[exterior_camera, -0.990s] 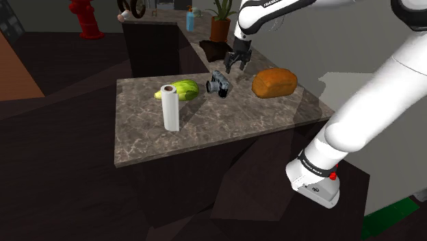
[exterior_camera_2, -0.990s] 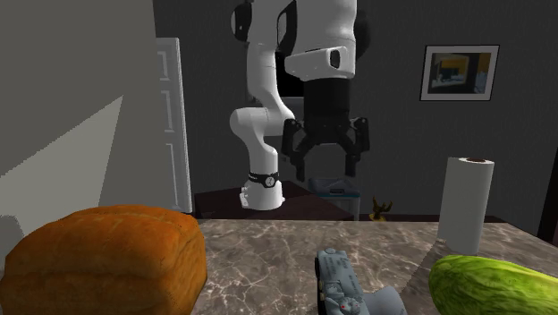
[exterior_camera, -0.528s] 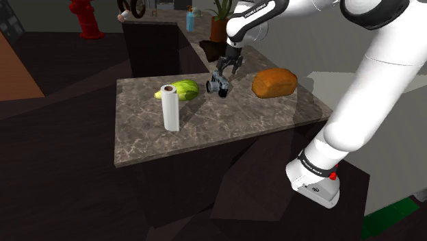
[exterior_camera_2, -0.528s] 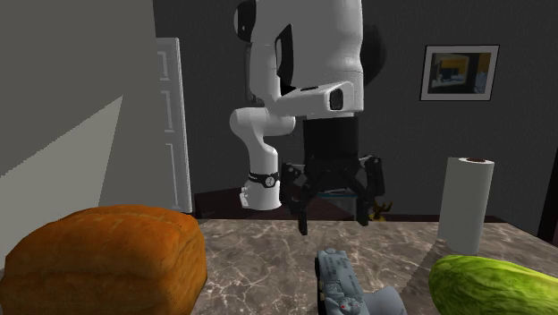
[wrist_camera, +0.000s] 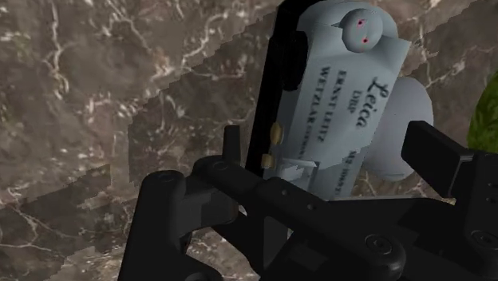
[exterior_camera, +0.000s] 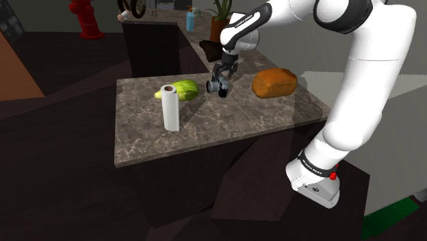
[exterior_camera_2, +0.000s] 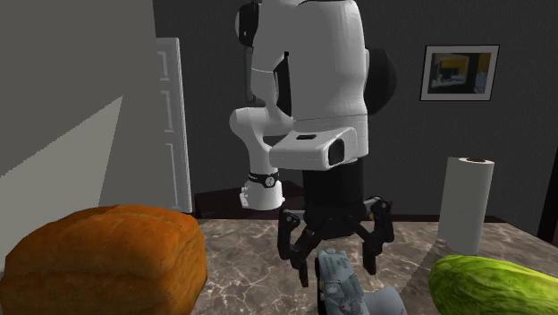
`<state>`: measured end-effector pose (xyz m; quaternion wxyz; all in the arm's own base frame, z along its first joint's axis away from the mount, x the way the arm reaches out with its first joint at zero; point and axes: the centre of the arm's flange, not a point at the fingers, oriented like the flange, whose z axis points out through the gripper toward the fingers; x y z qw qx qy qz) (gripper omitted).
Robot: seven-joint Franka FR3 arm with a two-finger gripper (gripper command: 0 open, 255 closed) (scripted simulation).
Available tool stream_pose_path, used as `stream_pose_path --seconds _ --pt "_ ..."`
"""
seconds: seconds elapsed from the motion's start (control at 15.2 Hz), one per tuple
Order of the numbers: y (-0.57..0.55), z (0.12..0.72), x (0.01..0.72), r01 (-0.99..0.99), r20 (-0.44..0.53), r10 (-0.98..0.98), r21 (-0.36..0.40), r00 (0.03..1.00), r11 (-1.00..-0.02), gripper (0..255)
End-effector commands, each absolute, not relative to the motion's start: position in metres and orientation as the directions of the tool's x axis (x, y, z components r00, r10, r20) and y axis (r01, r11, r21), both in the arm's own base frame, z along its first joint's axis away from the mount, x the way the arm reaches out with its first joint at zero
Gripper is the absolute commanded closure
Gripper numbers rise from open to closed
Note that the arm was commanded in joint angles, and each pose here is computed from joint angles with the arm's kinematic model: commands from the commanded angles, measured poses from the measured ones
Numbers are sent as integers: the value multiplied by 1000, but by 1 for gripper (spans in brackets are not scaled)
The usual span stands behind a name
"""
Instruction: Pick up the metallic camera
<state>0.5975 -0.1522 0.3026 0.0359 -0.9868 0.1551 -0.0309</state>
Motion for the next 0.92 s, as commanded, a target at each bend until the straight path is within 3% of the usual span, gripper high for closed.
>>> stream_pose_path --seconds 0.0,0.2,0.26,0.86 --pt "-153 292 597 -304 51 -309 -81 950 -949 0" --pt "-153 284 597 -304 51 -309 -81 950 -949 0" --pt "-152 284 598 -304 50 -309 -81 950 -949 255" --pt "-153 284 597 -304 51 -309 -81 950 -949 255"
